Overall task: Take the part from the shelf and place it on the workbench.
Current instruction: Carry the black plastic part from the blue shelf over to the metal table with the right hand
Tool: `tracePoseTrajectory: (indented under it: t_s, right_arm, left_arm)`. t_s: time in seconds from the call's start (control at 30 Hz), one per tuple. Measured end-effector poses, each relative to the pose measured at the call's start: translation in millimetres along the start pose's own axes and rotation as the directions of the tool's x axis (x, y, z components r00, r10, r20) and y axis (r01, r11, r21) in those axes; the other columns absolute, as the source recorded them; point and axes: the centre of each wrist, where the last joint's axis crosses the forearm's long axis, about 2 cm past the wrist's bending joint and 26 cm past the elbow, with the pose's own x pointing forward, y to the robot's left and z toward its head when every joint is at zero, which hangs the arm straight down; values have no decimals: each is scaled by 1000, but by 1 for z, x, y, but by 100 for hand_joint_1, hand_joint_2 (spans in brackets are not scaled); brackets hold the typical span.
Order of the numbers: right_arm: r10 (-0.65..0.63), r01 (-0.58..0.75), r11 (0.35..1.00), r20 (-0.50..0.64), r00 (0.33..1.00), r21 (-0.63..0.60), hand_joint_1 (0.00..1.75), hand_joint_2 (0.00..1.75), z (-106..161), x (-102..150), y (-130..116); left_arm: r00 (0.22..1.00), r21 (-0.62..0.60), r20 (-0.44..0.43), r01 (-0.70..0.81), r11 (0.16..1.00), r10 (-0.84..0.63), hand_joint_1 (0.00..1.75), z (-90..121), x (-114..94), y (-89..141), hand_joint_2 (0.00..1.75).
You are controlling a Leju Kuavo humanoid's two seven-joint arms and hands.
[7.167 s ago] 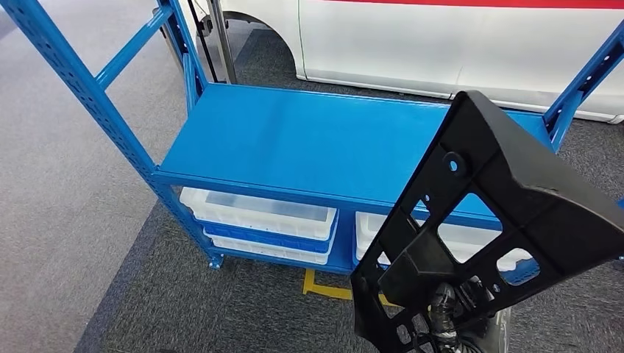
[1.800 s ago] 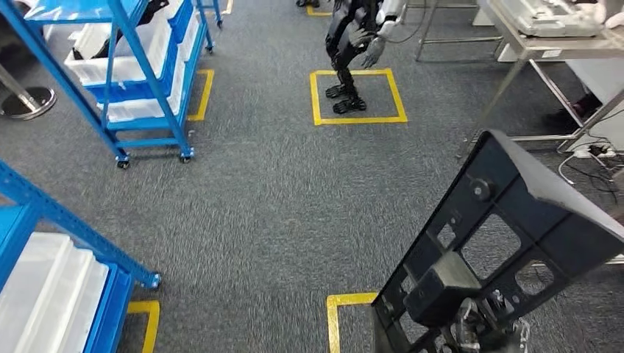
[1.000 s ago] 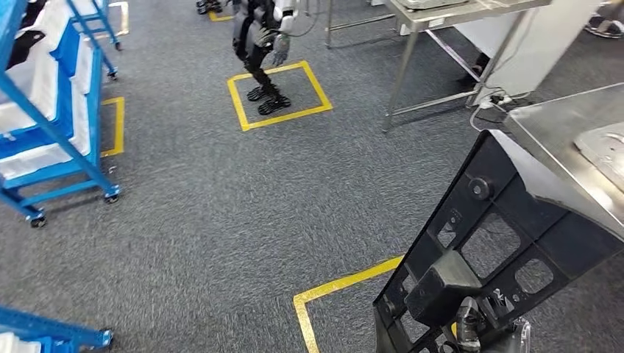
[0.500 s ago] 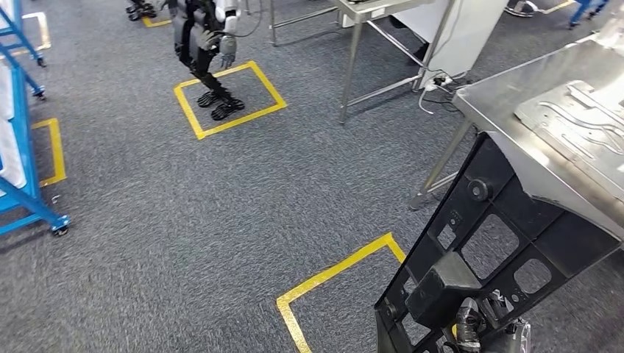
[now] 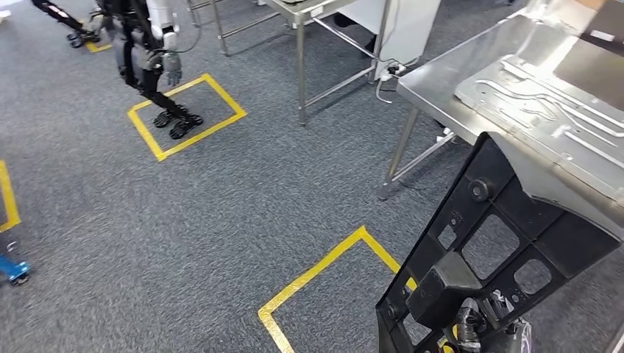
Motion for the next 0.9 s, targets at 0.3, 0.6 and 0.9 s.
tracePoseTrajectory:
  t_s: [0.3, 0.6, 0.9]
  right_arm:
    - [12, -12, 1000, -6, 1000, 4, 175, 175, 1, 0, 0]
    - [19, -19, 1000, -10, 1000, 3, 175, 175, 1, 0, 0]
    - [27, -26, 1000, -15, 1000, 10, 175, 175, 1, -1, 3]
  left_arm:
    - [1000, -2, 2, -2, 1000, 2, 0, -1, 1, -1, 0]
    - [1000, -2, -5, -15, 1000, 15, 0, 0, 0, -1, 0]
    - [1000, -4, -1, -21, 1000, 21, 0, -1, 2, 0, 0]
